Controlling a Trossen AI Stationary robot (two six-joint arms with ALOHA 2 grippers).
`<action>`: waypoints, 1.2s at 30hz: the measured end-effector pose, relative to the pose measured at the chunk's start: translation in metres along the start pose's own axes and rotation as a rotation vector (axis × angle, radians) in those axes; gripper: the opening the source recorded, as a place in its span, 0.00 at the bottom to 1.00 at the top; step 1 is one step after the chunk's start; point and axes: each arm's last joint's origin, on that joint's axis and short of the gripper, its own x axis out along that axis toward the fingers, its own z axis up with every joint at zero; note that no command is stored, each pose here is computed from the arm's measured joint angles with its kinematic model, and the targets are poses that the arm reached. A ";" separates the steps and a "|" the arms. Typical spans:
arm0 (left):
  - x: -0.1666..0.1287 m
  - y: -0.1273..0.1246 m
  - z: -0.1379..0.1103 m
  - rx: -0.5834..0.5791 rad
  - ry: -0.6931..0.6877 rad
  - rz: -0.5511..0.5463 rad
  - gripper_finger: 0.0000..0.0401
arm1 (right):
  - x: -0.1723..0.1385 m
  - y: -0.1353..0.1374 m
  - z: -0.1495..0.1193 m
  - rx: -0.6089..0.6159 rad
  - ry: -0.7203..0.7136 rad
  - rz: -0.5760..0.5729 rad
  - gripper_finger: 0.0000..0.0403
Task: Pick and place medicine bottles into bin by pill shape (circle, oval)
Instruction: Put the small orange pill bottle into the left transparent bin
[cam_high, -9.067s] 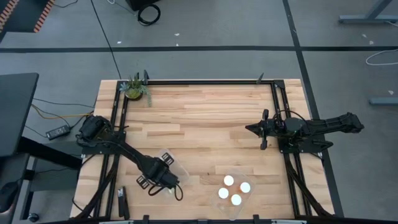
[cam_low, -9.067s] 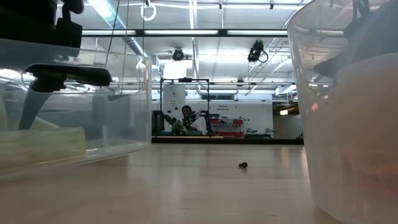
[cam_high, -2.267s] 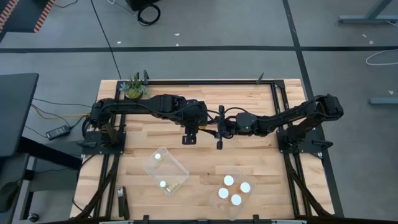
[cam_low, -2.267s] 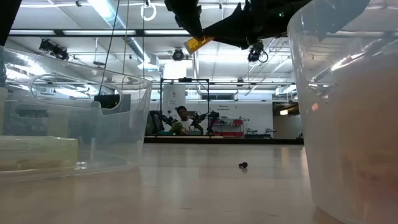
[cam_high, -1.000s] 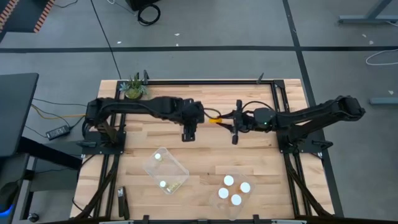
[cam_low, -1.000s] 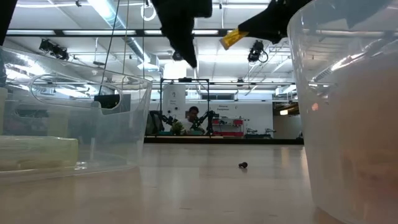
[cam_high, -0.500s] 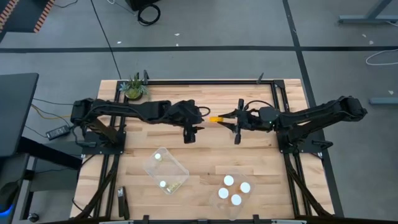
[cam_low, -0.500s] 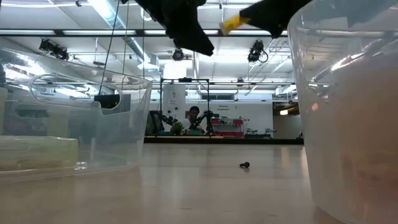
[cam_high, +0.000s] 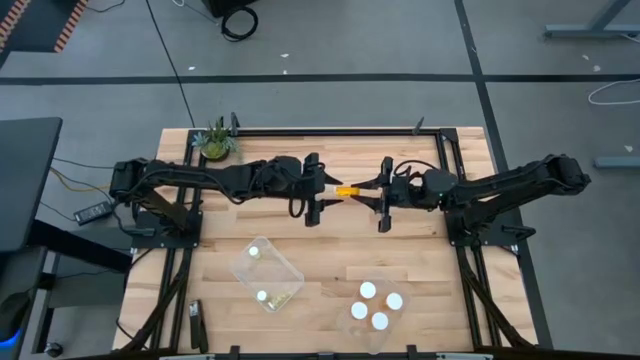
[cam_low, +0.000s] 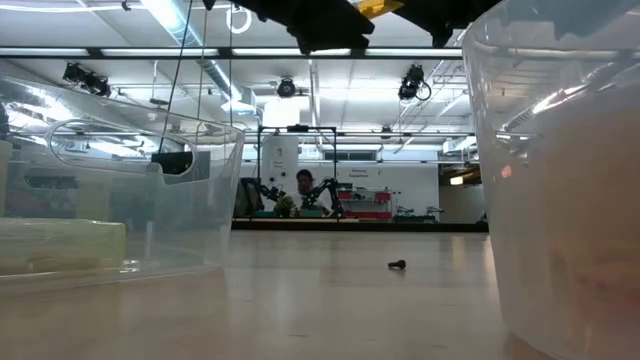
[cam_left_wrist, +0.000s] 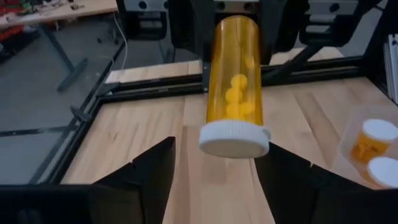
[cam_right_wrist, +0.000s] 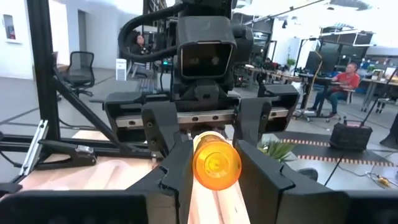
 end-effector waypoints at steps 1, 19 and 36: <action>0.000 0.000 0.001 0.002 -0.007 0.001 0.57 | 0.000 0.000 0.000 0.000 -0.004 0.000 0.30; -0.002 0.001 0.021 0.023 -0.226 -0.024 0.45 | -0.001 -0.002 0.011 -0.035 -0.108 -0.018 0.30; -0.006 0.004 0.031 0.046 -0.333 -0.006 0.36 | -0.011 0.002 0.025 -0.078 -0.176 -0.028 0.30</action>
